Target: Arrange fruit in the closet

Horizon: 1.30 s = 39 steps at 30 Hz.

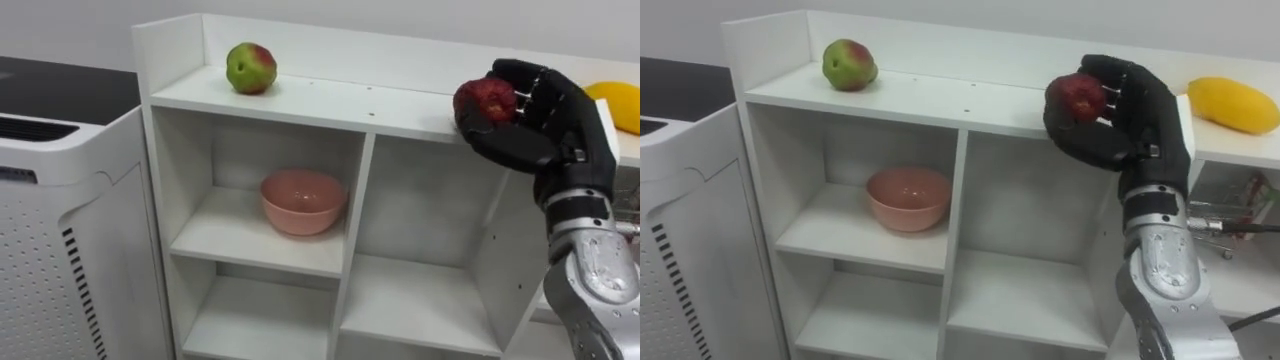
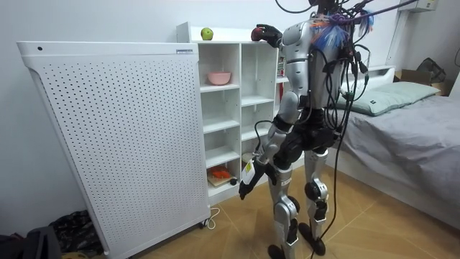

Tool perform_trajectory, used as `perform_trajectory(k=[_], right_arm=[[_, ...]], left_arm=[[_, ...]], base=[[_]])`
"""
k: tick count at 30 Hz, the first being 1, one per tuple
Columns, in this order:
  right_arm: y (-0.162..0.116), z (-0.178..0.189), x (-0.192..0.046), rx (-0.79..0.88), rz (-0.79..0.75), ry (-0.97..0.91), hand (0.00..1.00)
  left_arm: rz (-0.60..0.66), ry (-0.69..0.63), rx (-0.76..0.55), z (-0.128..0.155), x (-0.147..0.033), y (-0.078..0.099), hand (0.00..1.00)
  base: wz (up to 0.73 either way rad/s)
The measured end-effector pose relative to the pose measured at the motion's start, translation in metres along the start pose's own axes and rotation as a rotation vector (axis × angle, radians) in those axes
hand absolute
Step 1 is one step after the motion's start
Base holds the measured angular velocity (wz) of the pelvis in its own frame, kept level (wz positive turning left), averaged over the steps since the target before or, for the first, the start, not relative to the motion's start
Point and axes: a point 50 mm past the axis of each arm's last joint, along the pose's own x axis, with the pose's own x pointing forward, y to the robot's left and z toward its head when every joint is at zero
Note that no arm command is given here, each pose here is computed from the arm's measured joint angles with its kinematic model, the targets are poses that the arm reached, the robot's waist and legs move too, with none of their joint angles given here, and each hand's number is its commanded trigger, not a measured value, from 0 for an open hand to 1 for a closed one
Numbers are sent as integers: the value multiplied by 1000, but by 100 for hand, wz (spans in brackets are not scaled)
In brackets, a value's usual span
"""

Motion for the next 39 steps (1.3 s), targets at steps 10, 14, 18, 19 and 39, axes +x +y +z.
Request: perform_trajectory(k=[10, 14, 18, 19, 39], right_arm=[[1, 2, 7, -26, 31, 1, 100], [2, 2, 7, -22, 37, -1, 100], [10, 7, 5, -21, 79, -19, 100], [11, 9, 5, -19, 90, -26, 100], [55, 12, -48, 255, 442, 8, 100]], left_arm=[[13, -1, 8, 0, 1, 5, 0], [18, -8, 12, 2, 2, 6, 0], [21, -16, 13, 5, 2, 7, 0], [23, -17, 13, 6, 3, 8, 0], [24, -22, -14, 12, 4, 6, 0]], base=[[2], [0], [0], [-5], [-5]])
